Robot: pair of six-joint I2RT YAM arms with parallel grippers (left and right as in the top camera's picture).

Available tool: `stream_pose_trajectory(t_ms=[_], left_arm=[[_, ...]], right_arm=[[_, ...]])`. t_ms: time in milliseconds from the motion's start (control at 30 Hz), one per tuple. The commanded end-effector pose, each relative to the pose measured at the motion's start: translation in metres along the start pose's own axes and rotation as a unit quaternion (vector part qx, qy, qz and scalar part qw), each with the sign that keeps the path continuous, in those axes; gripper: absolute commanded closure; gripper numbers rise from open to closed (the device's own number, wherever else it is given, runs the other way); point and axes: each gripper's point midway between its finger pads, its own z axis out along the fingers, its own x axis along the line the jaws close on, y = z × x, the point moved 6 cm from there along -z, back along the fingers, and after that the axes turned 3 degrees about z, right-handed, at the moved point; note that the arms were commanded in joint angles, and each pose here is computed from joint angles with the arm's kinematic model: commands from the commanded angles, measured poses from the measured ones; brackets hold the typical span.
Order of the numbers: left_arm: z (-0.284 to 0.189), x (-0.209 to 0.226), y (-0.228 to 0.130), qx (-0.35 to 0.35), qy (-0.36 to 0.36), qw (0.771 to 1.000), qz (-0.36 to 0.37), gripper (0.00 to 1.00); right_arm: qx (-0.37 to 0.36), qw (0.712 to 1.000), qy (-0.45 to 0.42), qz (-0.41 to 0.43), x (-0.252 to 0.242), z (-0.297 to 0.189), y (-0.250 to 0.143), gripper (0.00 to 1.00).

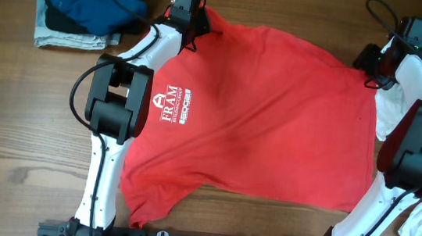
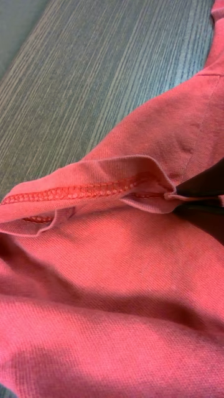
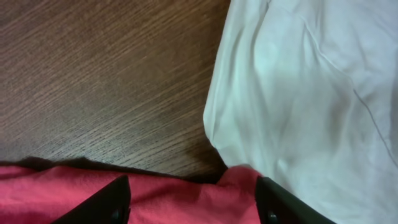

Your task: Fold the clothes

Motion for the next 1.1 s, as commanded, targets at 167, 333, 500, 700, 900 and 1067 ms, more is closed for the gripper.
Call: stream_pose_trajectory(t_ms=[167,333,500,700,900,1067], left_arm=[[0.007,0.005,-0.001,-0.002,0.01,1.0,-0.002,0.96],[0.005,0.003,0.002,-0.008,0.006,1.0,-0.002,0.96],[-0.047,-0.023,0.044,-0.053,-0.021,0.998,0.0,0.96],[-0.119,-0.03,0.062,-0.037,0.0,0.999,0.014,0.96],[-0.152,0.001,0.025,0.073,0.107,0.992,0.003,0.96],[-0.164,0.024,-0.008,0.159,0.172,0.972,0.008,0.96]], right_arm=[[0.016,1.0,0.005,-0.006,0.0,0.021,-0.005,0.58],[0.005,0.999,-0.028,0.022,-0.007,0.019,-0.003,0.96],[-0.025,0.998,-0.045,0.048,-0.008,-0.01,0.009,0.96],[-0.009,0.996,-0.052,0.071,-0.01,-0.024,0.003,0.96],[0.017,0.994,-0.063,0.089,-0.013,-0.029,-0.007,0.96],[0.008,0.99,-0.063,0.125,-0.011,-0.057,-0.006,0.96]])
